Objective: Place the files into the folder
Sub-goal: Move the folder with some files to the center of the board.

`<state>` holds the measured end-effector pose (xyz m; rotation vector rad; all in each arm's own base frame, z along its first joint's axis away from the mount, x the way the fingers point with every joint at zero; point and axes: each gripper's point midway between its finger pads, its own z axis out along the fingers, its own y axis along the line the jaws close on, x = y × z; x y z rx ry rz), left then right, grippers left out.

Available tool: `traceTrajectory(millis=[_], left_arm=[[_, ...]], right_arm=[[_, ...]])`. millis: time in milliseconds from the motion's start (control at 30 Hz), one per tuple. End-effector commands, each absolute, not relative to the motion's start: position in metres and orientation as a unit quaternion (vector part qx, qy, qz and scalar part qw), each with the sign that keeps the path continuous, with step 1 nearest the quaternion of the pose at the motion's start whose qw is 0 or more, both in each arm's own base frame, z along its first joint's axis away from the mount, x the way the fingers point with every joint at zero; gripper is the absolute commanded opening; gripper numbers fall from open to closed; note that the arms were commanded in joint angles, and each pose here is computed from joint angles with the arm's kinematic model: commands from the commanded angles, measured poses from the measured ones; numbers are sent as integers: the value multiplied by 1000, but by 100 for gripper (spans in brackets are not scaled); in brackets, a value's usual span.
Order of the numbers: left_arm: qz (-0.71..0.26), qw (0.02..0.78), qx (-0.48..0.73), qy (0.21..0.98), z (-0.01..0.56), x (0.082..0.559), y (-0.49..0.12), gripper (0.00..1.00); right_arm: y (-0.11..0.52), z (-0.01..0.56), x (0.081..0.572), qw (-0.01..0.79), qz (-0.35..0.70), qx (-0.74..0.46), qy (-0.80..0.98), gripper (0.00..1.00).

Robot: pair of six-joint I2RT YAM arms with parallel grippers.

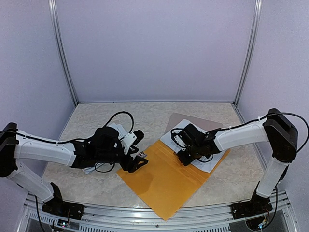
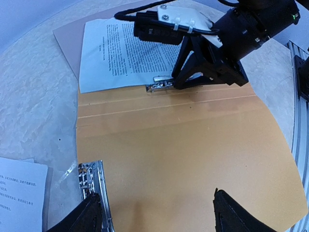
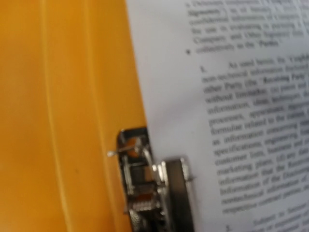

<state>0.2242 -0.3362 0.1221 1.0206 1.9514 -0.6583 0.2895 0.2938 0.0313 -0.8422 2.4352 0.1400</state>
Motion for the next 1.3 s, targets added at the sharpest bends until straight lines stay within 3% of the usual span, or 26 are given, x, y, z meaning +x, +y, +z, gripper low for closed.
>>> traceTrajectory(millis=[0, 33, 100, 133, 333, 567, 700, 867, 1000, 1133, 1267], left_arm=[[-244, 406, 374, 798, 116, 237, -342, 76], [-243, 405, 366, 802, 116, 239, -344, 77], [-236, 401, 348, 814, 114, 246, -346, 97], [-229, 398, 338, 822, 114, 250, -346, 99], [-188, 392, 307, 846, 109, 270, -351, 99], [-133, 353, 265, 887, 105, 302, -348, 99], [-200, 296, 200, 912, 98, 314, -343, 99], [-262, 251, 111, 925, 95, 326, -332, 99], [-276, 221, 71, 933, 87, 331, -334, 92], [-282, 197, 39, 938, 75, 333, -341, 77], [-277, 190, 11, 942, 68, 337, -341, 69]], right_arm=[[239, 25, 295, 259, 15, -219, 940, 8], [232, 24, 297, 261, 14, -204, 944, 8], [224, 25, 301, 267, 17, -178, 947, 8], [223, 25, 302, 270, 20, -169, 948, 9], [230, 24, 299, 275, 58, -142, 949, 15], [236, 61, 309, 320, 65, -171, 929, 39], [245, 89, 320, 354, 60, -207, 910, 53], [267, 114, 330, 389, 88, -247, 883, 54], [298, 120, 340, 398, 129, -286, 862, 52], [329, 120, 349, 409, 166, -333, 833, 52], [359, 119, 355, 414, 210, -376, 802, 58]])
